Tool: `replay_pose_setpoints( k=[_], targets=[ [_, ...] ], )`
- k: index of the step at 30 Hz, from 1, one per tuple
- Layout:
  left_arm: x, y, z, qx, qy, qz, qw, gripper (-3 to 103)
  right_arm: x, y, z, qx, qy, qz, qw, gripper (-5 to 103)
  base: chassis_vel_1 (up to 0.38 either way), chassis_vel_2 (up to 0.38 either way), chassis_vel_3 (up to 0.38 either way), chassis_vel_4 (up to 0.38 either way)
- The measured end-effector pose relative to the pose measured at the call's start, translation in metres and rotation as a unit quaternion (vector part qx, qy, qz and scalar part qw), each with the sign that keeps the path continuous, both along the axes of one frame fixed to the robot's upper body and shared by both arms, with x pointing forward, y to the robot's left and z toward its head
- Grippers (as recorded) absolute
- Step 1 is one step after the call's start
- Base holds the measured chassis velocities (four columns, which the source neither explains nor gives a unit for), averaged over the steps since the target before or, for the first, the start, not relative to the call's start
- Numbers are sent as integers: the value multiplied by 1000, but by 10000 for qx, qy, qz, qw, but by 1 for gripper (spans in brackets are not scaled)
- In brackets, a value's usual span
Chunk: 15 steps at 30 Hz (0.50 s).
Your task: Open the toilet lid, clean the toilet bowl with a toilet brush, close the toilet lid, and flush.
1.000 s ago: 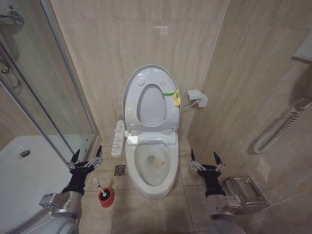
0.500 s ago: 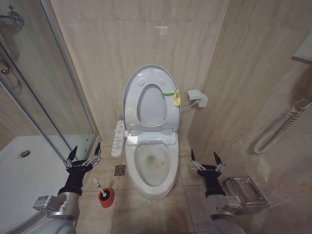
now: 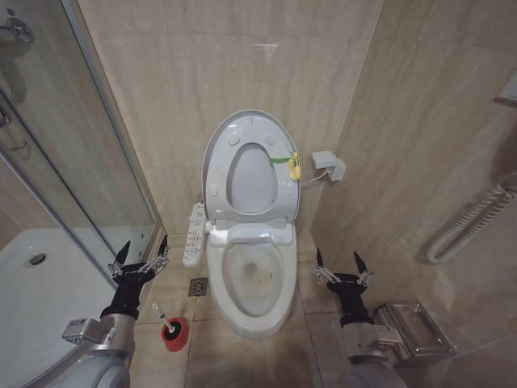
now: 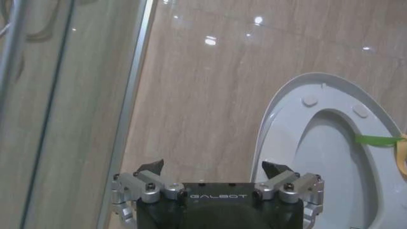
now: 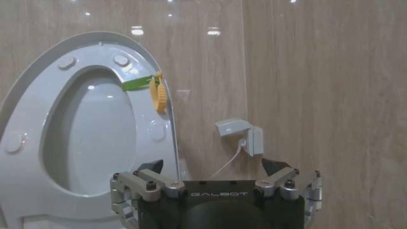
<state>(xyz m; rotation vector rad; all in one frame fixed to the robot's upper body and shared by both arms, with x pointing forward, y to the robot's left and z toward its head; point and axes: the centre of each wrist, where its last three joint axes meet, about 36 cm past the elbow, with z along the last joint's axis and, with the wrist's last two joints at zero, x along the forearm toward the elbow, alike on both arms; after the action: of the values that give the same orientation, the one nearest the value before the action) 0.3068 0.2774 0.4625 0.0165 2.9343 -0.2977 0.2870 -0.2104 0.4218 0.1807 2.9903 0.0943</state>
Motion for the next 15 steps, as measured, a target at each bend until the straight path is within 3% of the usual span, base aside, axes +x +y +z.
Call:
replay_pose_setpoints(
  k=[6,15],
  targets=[
    [4,1,-3,-3,17,-2,10000,100,0,0,0,0,-4,0,10000,100,-145,140,144,-162],
    [0,-2,-21,48,245,195,9995,100,0,0,0,0,-1,0,10000,100,-28,42,31,-29]
  ],
)
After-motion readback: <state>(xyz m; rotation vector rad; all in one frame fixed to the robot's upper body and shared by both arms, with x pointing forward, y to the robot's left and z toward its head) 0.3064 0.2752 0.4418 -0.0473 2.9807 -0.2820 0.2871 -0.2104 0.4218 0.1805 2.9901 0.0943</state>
